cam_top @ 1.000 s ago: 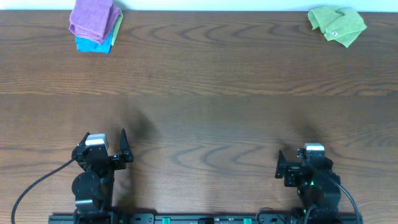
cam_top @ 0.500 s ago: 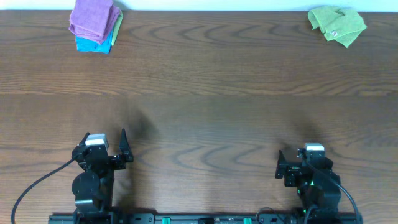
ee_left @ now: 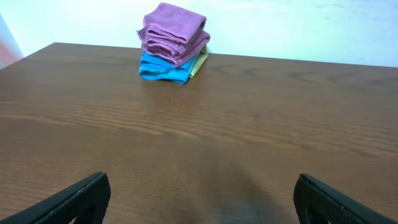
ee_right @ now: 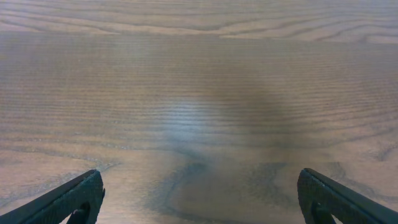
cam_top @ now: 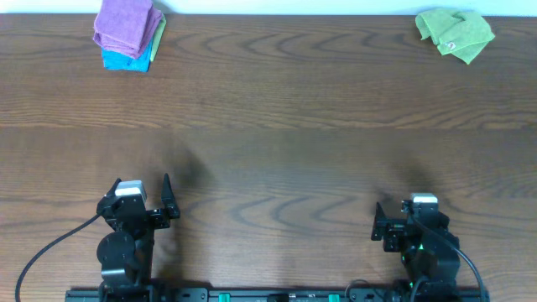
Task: Fold the cloth
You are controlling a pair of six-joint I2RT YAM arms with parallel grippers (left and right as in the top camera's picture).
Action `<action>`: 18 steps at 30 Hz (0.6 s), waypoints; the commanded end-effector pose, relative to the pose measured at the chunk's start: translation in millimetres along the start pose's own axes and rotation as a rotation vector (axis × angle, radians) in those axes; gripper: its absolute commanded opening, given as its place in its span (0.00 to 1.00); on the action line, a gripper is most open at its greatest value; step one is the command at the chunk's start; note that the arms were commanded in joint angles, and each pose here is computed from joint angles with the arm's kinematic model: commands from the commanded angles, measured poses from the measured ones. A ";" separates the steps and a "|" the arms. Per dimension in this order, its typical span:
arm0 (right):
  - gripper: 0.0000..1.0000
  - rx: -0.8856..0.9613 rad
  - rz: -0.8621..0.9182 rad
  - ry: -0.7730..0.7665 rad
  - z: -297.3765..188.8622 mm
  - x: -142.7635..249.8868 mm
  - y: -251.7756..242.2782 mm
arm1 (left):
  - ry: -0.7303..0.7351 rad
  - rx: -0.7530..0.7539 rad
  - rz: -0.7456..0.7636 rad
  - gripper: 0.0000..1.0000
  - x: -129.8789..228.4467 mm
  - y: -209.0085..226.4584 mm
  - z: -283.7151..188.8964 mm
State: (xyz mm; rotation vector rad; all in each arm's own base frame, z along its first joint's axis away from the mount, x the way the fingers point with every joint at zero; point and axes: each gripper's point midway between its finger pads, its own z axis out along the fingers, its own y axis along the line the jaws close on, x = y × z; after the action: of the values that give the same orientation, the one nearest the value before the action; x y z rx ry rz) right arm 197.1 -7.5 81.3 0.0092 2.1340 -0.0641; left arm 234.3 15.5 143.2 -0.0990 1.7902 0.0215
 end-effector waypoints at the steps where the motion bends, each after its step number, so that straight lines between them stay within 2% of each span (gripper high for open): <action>1: 0.99 0.000 0.022 -0.007 -0.2 -1.0 -0.5 | 0.029 -0.018 0.009 0.95 13.6 3.1 3.1; 18: 0.99 0.024 0.004 -0.023 -0.3 -5.1 -4.6 | 0.029 -0.018 0.009 0.95 13.6 3.1 3.1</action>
State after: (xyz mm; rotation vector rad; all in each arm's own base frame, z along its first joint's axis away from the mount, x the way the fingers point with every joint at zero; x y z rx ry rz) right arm 197.4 -7.7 81.8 0.0096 2.1314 -0.0654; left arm 234.3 15.5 143.2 -0.0986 1.7902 0.0218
